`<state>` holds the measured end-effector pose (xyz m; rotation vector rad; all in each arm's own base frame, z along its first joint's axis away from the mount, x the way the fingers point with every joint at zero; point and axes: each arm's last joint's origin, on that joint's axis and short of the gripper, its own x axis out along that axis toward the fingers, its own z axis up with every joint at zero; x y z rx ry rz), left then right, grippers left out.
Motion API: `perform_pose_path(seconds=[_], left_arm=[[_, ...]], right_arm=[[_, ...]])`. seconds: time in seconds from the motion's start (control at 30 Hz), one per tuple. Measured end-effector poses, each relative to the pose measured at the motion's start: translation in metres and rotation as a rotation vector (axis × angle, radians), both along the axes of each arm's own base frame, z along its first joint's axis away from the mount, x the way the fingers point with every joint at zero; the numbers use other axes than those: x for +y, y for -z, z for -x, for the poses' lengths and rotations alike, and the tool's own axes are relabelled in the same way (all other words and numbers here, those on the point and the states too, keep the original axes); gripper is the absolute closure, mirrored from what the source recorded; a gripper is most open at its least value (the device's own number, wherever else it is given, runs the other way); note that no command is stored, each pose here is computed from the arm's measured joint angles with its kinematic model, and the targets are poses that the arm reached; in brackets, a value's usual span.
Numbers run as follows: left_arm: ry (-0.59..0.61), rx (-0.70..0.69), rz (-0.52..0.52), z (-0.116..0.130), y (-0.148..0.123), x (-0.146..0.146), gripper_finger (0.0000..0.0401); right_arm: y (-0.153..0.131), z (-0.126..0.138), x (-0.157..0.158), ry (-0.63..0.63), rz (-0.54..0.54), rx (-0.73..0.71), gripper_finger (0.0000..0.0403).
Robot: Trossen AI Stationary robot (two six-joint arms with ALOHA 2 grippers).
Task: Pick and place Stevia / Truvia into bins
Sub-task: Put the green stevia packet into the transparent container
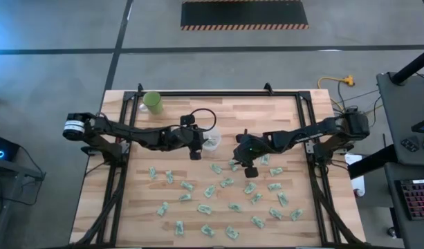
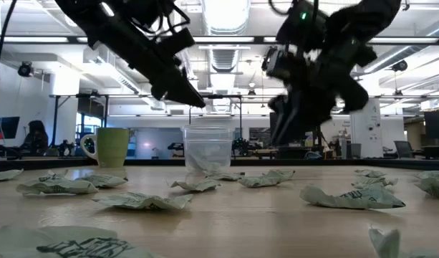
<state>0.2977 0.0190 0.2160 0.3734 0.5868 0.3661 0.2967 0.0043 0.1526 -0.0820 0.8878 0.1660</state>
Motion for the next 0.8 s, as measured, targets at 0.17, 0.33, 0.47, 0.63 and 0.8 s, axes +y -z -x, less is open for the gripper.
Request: perform_pose_path(seconds=[0.17, 0.33, 0.47, 0.63, 0.8], left_arm=[[0.005, 0.007, 0.009, 0.008, -0.007, -0.003, 0.0235], [-0.004, 0.011, 0.029, 0.016, -0.012, -0.004, 0.0235], [-0.012, 0.002, 0.042, 0.018, -0.014, -0.004, 0.0235], [-0.014, -0.004, 0.046, 0.018, -0.015, -0.004, 0.0235], [-0.014, -0.005, 0.046, 0.018, -0.015, -0.004, 0.0235]], right_arm=[[0.02, -0.007, -0.002, -0.004, 0.011, 0.051, 0.0301], [0.027, -0.008, -0.006, 0.008, 0.012, 0.072, 0.0303], [0.03, -0.008, -0.007, 0.01, 0.012, 0.083, 0.0314], [0.031, -0.008, -0.007, 0.01, 0.011, 0.093, 0.0339], [0.032, -0.006, -0.007, 0.009, 0.01, 0.117, 0.0365]])
